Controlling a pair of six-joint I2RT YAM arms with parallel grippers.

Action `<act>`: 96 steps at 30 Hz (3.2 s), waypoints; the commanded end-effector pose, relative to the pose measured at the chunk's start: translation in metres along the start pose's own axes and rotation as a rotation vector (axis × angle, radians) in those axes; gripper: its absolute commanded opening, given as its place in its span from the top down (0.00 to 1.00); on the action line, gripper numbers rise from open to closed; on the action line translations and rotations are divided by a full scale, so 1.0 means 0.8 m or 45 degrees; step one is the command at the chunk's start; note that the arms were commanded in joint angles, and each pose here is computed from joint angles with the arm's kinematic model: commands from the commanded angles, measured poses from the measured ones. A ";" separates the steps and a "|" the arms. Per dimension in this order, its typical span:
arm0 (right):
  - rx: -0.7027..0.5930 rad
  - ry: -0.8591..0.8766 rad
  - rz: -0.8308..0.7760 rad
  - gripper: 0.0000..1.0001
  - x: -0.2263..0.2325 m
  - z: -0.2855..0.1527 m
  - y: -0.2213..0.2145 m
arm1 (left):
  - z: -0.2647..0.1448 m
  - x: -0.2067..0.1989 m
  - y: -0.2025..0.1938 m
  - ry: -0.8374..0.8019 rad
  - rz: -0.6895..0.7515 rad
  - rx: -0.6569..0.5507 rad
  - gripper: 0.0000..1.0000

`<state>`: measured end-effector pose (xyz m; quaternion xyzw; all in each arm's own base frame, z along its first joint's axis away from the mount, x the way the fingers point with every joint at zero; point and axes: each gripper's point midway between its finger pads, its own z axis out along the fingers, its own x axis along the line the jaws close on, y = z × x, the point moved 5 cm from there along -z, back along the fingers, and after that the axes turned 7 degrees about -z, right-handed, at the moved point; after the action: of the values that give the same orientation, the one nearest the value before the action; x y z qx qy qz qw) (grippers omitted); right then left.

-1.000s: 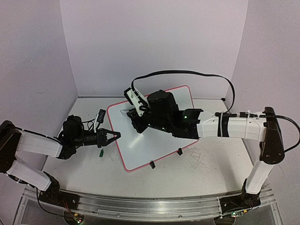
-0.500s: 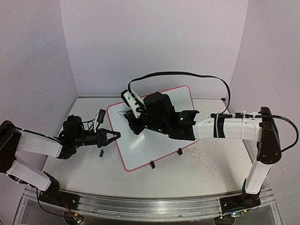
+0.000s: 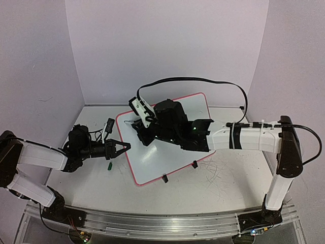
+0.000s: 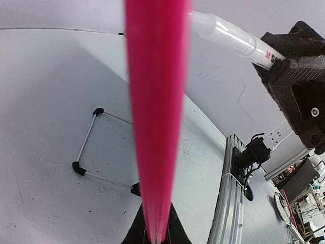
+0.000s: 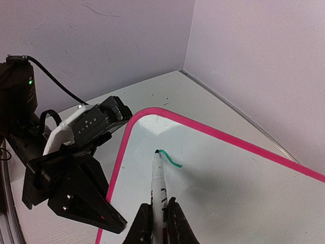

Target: Write a sentence on the whiteboard

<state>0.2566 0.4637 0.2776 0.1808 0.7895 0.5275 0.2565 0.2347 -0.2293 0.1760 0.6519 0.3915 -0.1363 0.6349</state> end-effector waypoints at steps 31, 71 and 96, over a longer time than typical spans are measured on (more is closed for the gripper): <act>0.054 -0.044 0.017 1.00 -0.001 -0.014 -0.014 | 0.003 -0.014 0.024 -0.019 0.124 -0.065 1.00; 0.110 -0.080 0.047 1.00 -0.003 -0.033 -0.041 | 0.005 -0.013 0.027 -0.017 0.123 -0.063 1.00; 0.098 -0.008 0.044 1.00 0.020 -0.017 -0.034 | 0.004 -0.017 0.029 -0.028 0.129 -0.063 1.00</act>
<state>0.2351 0.4409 0.2416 0.2065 0.8137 0.4826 0.2496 0.2364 -0.2299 0.1769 0.6523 0.3942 -0.1357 0.6330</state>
